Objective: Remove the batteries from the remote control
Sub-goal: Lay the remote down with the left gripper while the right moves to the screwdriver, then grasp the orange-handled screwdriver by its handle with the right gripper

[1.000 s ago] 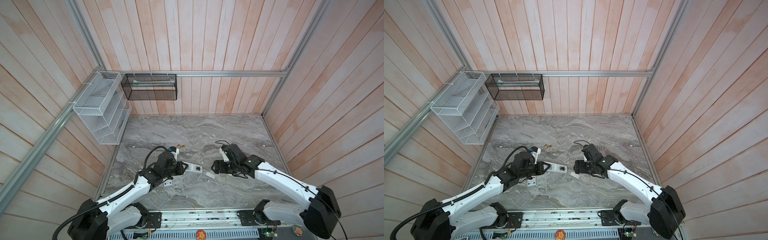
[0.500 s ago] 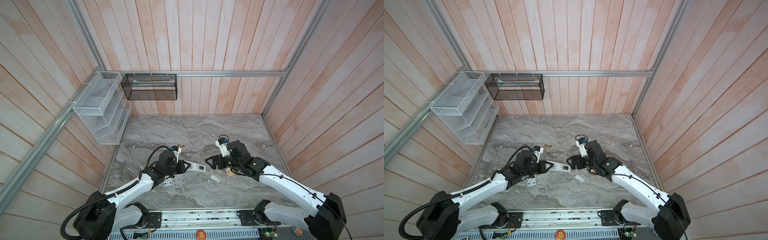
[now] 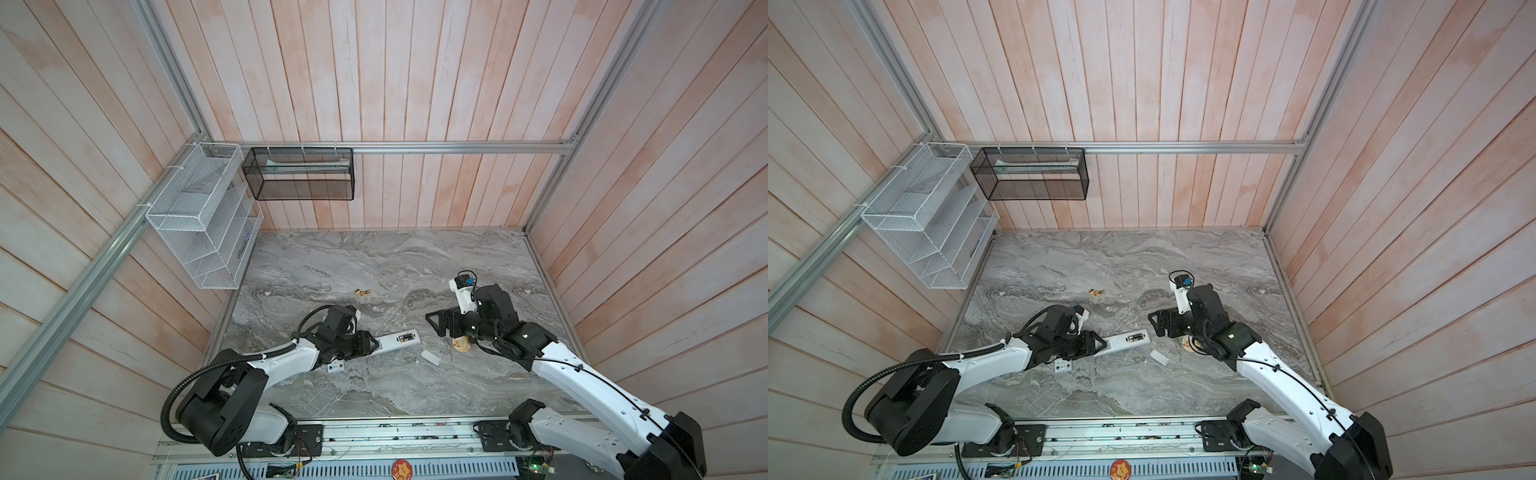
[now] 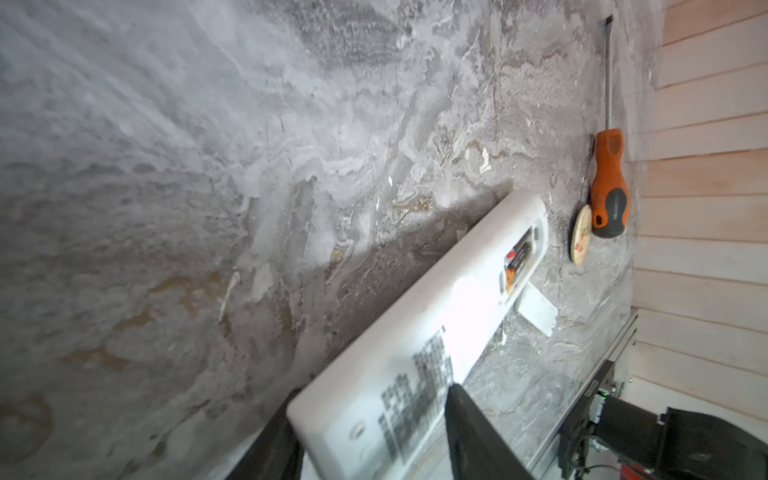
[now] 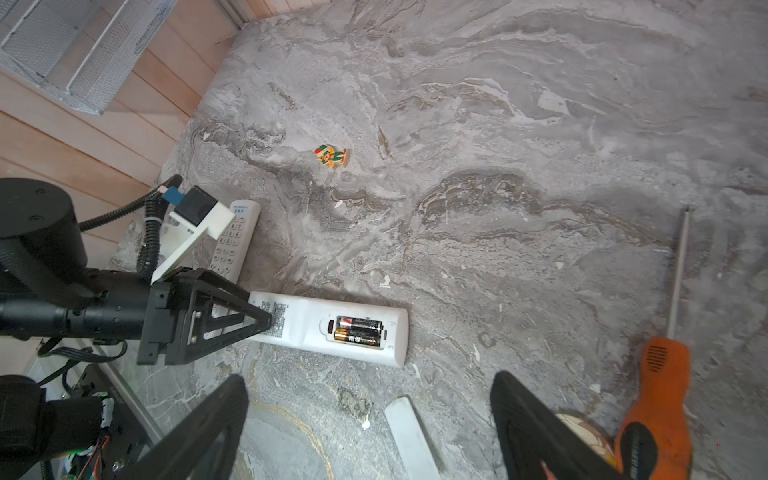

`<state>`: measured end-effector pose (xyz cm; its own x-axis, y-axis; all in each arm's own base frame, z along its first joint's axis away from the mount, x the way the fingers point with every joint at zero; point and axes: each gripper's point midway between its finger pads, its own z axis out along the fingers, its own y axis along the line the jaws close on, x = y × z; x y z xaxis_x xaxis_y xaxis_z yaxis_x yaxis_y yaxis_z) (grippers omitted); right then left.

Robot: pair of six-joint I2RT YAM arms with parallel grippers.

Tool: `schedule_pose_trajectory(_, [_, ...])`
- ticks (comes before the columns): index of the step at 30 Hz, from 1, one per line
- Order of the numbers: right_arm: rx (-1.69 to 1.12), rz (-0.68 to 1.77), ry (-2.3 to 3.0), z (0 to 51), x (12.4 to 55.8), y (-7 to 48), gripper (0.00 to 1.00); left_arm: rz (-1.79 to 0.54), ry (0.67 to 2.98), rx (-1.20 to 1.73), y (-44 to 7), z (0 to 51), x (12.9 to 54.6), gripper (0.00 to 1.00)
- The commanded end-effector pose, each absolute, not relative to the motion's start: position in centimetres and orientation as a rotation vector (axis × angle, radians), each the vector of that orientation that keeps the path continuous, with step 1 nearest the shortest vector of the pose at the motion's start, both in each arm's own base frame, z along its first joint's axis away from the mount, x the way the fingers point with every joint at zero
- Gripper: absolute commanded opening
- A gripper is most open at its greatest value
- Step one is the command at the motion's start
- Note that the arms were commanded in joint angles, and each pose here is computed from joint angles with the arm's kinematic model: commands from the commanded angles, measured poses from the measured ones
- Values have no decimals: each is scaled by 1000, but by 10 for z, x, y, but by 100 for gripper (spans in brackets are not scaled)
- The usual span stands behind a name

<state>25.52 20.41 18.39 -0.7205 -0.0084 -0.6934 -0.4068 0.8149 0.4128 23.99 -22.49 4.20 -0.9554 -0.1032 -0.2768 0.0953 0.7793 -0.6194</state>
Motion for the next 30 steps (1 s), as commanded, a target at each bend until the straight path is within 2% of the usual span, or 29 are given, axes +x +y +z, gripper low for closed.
schedule_pose_trajectory(1, [-228,721,2347,174,254,192,92,-962,2668,5,-223,43,242,67])
schedule_pose_trajectory(7, [106,581,2584,130,267,127,93,-910,2645,14,-217,56,247,85])
schedule_pose_trajectory(9, [146,528,2620,123,269,113,93,-883,2622,16,-213,67,250,88])
schedule_pose_trajectory(13, [151,388,2649,112,274,95,90,-855,2539,14,-206,100,255,91])
schedule_pose_trajectory(19, [106,253,2743,81,281,85,79,-967,2408,44,-213,144,254,95])
schedule_pose_trajectory(24, [81,213,2792,61,289,85,67,-1003,2385,48,-214,153,250,95])
schedule_pose_trajectory(30, [68,155,2816,48,296,81,58,-1002,2396,44,-212,148,245,95])
